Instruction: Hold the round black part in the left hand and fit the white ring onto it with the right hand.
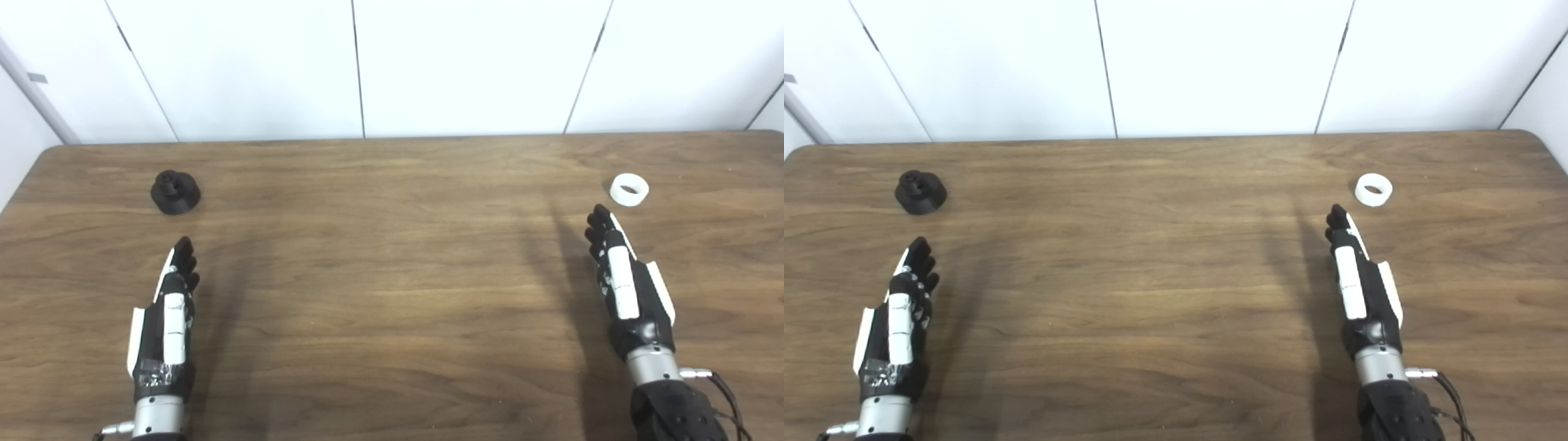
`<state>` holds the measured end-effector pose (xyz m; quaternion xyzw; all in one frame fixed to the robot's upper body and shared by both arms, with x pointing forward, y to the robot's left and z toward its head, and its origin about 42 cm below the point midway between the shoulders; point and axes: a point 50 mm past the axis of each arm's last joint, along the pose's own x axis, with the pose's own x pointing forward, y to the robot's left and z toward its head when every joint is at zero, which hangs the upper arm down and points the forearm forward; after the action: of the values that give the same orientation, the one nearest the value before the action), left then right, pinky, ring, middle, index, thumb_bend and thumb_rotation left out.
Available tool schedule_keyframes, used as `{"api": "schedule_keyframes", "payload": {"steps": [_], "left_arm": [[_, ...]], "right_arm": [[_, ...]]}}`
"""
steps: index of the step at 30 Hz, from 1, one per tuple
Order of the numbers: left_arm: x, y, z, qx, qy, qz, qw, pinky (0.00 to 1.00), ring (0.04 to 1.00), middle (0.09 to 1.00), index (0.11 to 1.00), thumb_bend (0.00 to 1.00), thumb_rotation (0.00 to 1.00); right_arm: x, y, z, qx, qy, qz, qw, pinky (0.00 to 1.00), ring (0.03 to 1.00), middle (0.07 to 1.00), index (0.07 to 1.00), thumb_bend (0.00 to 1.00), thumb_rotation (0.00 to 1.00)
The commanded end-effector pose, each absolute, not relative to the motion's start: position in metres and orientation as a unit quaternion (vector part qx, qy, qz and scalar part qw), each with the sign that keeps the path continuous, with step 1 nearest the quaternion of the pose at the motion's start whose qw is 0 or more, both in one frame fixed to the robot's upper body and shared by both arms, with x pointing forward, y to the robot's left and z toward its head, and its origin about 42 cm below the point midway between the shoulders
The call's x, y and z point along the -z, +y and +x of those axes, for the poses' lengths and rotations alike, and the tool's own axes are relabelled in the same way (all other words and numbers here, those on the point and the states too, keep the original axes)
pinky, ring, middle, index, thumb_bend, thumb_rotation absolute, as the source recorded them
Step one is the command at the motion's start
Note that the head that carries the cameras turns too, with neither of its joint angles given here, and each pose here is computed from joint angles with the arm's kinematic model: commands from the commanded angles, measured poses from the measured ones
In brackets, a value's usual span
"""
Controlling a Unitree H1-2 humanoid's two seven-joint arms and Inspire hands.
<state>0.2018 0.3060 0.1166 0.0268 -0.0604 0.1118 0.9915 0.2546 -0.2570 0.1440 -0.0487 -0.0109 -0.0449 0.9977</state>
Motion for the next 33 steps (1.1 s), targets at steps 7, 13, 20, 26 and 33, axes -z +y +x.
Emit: {"api": "schedule_keyframes", "payload": {"steps": [7, 13, 20, 26, 33], "left_arm": [[-0.127, 0.309, 0.205, -0.108, -0.091, 0.034, 0.989, 1.00, 1.000, 0.987, 0.976, 0.61, 0.96], [-0.127, 0.308, 0.205, -0.108, -0.092, 0.032, 0.989, 1.00, 1.000, 0.988, 0.974, 0.62, 0.95], [-0.128, 0.306, 0.204, -0.109, -0.091, 0.034, 0.989, 1.00, 1.000, 0.988, 0.974, 0.62, 0.96], [-0.127, 0.304, 0.204, -0.108, -0.090, 0.033, 0.990, 1.00, 1.000, 0.988, 0.978, 0.61, 0.96], [-0.120, 0.292, 0.203, -0.106, -0.086, 0.039, 0.990, 1.00, 1.000, 0.977, 0.965, 0.59, 0.99]], "right_arm": [[-0.161, -0.257, 0.260, 0.044, -0.061, -0.049, 0.996, 1.00, 0.961, 0.956, 0.956, 0.57, 1.00], [-0.162, -0.257, 0.260, 0.043, -0.059, -0.046, 0.996, 1.00, 0.970, 0.966, 0.962, 0.58, 1.00], [-0.161, -0.257, 0.259, 0.044, -0.056, -0.044, 0.996, 1.00, 0.966, 0.963, 0.963, 0.57, 1.00], [-0.160, -0.259, 0.258, 0.045, -0.062, -0.048, 0.996, 1.00, 0.961, 0.959, 0.962, 0.54, 1.00], [-0.155, -0.269, 0.256, 0.039, -0.052, -0.047, 0.997, 1.00, 0.983, 0.975, 0.973, 0.53, 1.00]]}}
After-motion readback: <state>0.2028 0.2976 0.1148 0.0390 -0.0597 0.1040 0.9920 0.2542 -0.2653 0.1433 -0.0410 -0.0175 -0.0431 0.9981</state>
